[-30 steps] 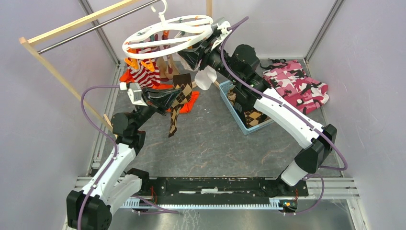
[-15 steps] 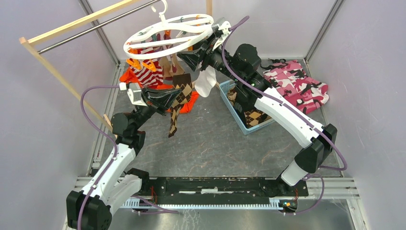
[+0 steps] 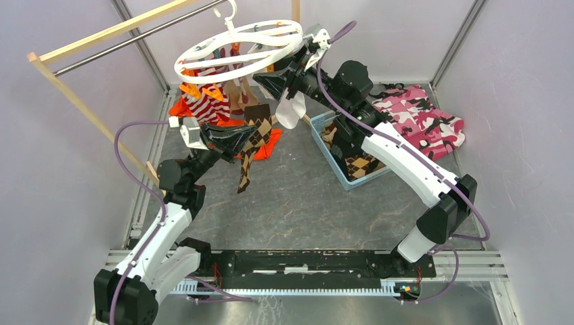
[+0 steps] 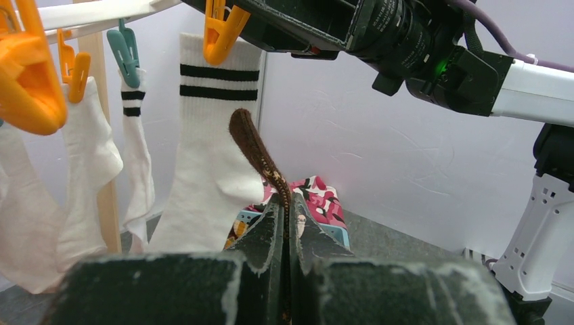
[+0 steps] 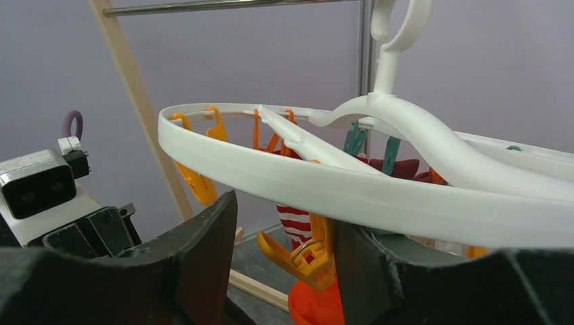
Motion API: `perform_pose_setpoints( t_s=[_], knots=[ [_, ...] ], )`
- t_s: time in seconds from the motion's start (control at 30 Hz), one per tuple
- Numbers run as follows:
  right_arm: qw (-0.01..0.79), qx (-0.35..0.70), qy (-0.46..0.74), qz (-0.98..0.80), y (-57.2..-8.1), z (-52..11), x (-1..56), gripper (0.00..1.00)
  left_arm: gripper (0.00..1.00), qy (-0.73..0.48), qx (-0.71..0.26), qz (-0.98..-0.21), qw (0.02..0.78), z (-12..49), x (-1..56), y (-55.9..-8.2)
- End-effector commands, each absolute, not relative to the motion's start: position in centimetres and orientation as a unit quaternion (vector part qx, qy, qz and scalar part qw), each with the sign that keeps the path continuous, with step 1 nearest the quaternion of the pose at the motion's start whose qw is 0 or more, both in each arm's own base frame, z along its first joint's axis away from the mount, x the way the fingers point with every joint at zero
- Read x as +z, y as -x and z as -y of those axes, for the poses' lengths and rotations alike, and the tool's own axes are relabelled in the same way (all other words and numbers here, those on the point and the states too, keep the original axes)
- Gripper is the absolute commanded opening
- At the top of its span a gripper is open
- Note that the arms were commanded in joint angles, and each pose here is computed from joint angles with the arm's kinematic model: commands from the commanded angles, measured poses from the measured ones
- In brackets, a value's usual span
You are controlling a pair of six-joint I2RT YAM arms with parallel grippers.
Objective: Clip the socks to the hanger
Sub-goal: Clamp the sock onto the hanger.
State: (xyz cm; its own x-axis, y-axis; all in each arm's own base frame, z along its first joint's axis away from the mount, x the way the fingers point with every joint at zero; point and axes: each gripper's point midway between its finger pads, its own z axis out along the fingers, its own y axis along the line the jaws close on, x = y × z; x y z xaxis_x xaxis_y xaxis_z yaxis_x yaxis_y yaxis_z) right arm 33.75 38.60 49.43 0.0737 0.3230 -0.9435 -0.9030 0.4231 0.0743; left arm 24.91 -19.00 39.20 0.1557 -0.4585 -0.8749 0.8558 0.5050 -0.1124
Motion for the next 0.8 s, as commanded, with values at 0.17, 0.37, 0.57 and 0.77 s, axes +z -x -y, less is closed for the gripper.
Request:
perform_pose_setpoints(
  t_s=[0.17,0.37,0.57,0.77],
  knots=[
    [0.693,0.47,0.286,-0.466,-31.97,-37.19,52.64,0.57,0.02,-0.224,-0.466,-0.432,0.74,19.15,41.9,-23.63],
    [0.696,0.47,0.283,-0.464,-31.88,-36.92,52.95,0.55,0.02,-0.224,-0.469,-0.43,0.739,19.27,41.96,-23.67],
    [0.696,0.472,0.275,-0.466,-31.99,-36.88,53.05,0.5,0.02,-0.225,-0.47,-0.429,0.738,19.37,42.01,-23.66],
    [0.696,0.468,0.271,-0.472,-32.43,-36.93,52.81,0.34,0.02,-0.224,-0.471,-0.431,0.736,19.39,41.92,-23.66]
  ],
)
